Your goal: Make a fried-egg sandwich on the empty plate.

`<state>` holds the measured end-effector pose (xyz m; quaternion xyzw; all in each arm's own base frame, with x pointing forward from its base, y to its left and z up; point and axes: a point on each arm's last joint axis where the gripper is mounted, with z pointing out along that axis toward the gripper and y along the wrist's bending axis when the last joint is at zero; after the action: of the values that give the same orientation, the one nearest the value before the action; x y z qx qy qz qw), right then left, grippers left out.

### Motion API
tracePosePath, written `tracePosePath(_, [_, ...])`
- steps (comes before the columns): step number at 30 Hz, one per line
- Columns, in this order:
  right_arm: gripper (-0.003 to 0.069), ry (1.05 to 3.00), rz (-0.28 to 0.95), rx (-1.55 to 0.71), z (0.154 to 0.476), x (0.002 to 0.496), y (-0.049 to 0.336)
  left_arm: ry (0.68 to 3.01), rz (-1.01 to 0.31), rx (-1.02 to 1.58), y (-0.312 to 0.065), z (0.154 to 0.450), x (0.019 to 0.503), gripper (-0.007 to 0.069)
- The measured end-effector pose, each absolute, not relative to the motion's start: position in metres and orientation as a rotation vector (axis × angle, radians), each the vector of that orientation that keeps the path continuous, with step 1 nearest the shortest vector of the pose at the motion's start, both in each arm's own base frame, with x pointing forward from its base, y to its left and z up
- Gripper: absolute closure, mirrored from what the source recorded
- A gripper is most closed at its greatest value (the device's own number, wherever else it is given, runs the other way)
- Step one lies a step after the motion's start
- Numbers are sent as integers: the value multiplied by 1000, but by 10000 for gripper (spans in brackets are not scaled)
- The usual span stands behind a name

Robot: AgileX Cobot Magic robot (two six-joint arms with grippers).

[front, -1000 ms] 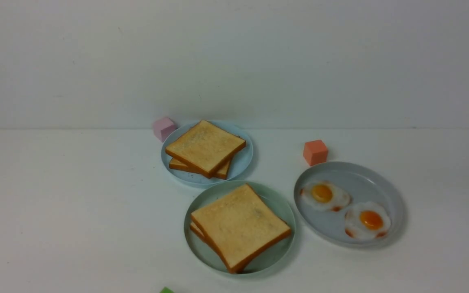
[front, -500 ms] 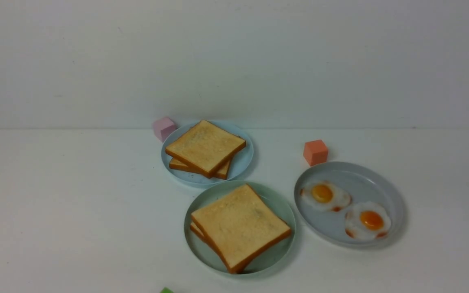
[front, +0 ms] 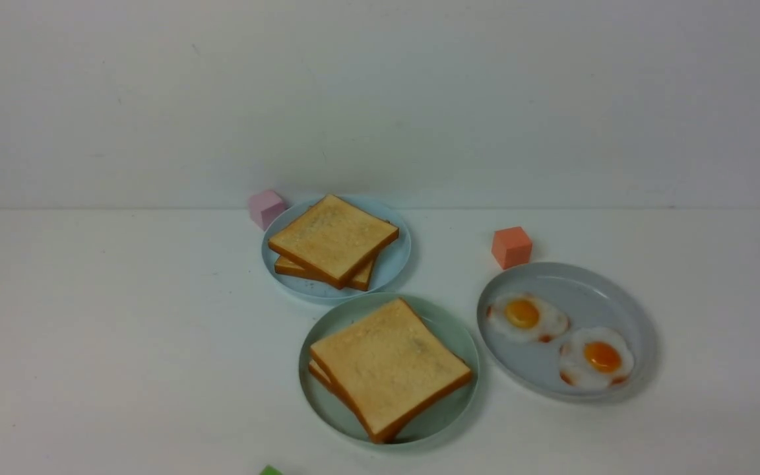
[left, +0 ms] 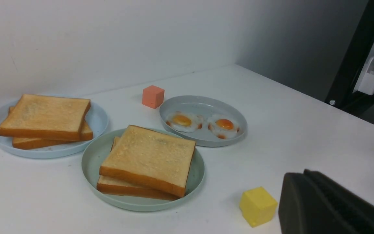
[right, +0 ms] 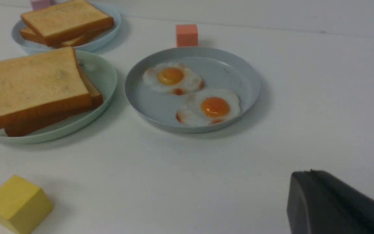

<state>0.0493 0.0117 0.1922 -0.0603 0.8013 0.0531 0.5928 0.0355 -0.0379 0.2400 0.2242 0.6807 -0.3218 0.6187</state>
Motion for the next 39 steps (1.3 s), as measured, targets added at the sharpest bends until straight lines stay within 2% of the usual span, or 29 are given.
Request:
tracePosePath(3, [670, 1885, 122, -95, 174, 51, 10, 1567, -740, 516, -38, 240, 35, 627])
tracePosePath(14, [670, 1880, 79, -51, 173, 52, 5, 1571, -740, 518, -38, 240, 36, 620])
tracePosePath(39, [654, 1880, 82, -46, 173, 52, 5, 1566, -734, 520, -38, 240, 36, 595])
